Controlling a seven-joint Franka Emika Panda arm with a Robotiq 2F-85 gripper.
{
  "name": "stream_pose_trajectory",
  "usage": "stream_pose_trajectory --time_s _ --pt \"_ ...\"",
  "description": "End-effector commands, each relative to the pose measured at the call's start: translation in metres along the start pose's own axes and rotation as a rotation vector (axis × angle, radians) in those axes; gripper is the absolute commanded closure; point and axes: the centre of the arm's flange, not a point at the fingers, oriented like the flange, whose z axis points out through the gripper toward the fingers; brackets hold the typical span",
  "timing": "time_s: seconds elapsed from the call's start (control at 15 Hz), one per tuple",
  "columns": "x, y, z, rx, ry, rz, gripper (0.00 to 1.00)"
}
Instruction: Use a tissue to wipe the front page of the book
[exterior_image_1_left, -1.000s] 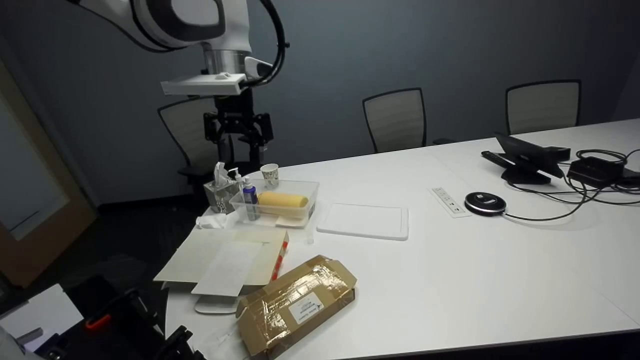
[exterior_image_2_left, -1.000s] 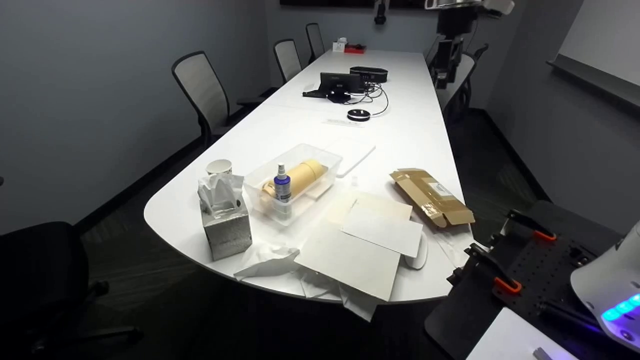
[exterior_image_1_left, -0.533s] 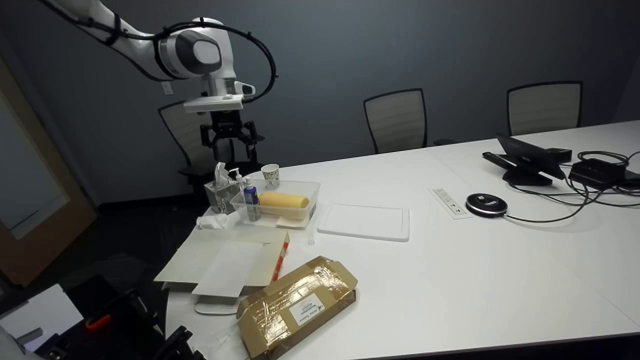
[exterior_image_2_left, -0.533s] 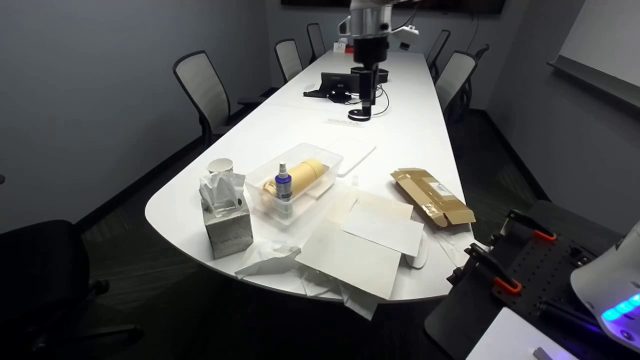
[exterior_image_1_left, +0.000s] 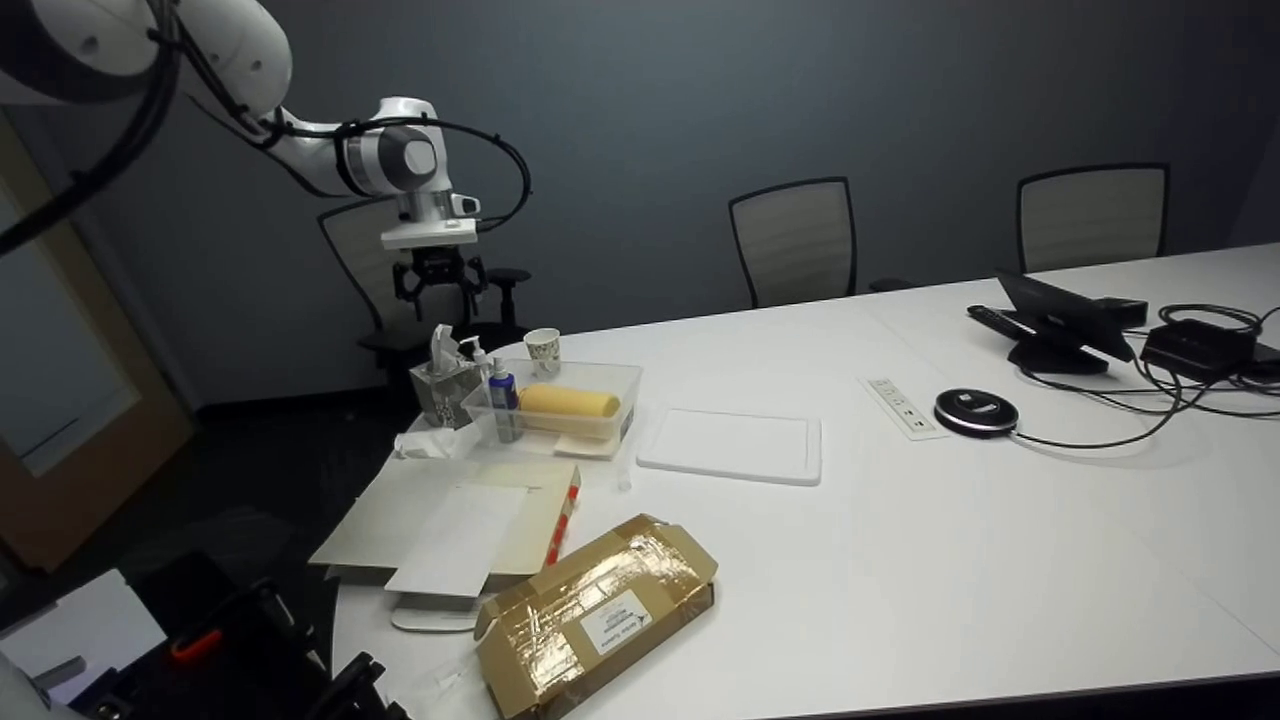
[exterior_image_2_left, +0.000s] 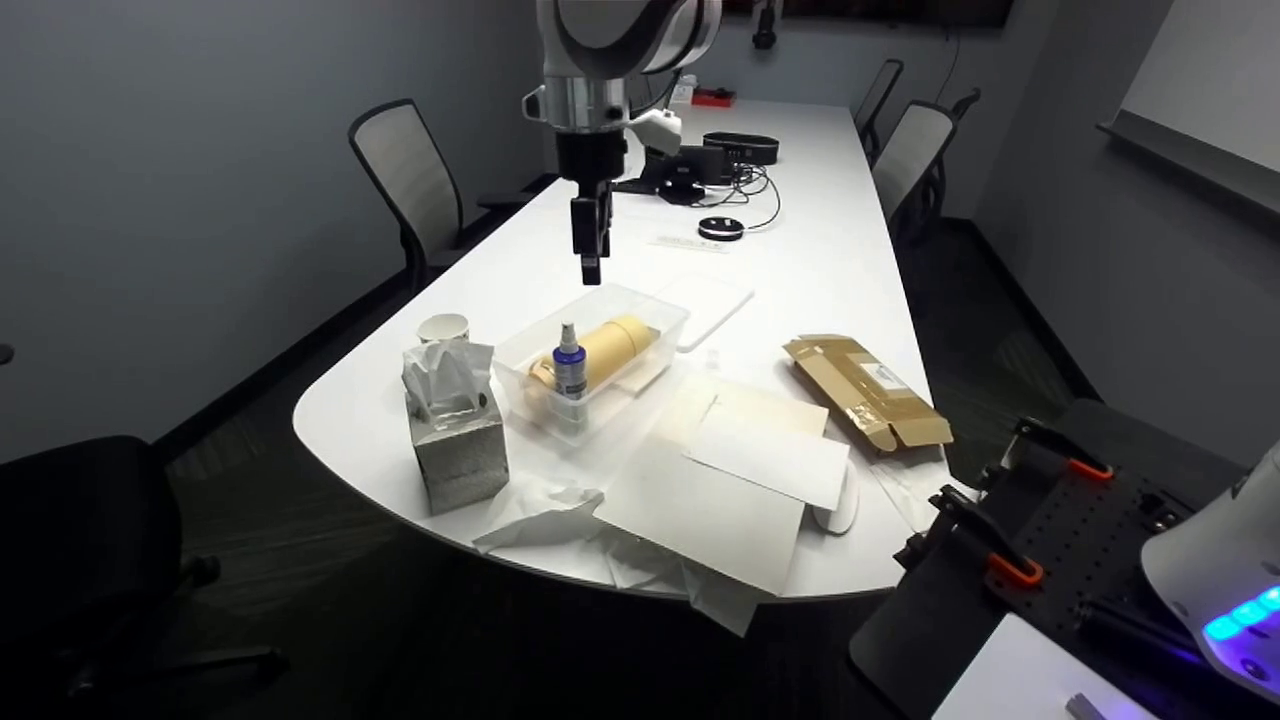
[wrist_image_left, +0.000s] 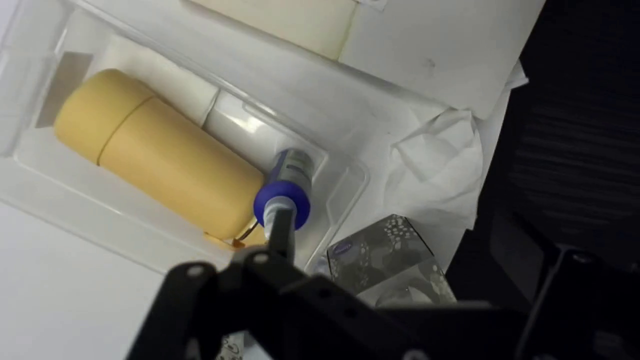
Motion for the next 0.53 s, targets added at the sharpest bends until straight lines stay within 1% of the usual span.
stream_pose_trajectory --time_s 0.0,0.13,0.27,0.4,0.47 --pt "0.004 0.002 0.003 0.002 0.003 -0.001 0.0" --pt "0.007 0.005 0.004 0.002 0.008 0.001 0.0" --pt "0.024 -0.001 0.01 0.005 -0.011 0.025 0.0" --pt "0.048 -0.023 0.035 0.0 -0.033 0.029 0.0" --pt "0.06 -0.041 0.046 0.004 -0.033 0.037 0.0"
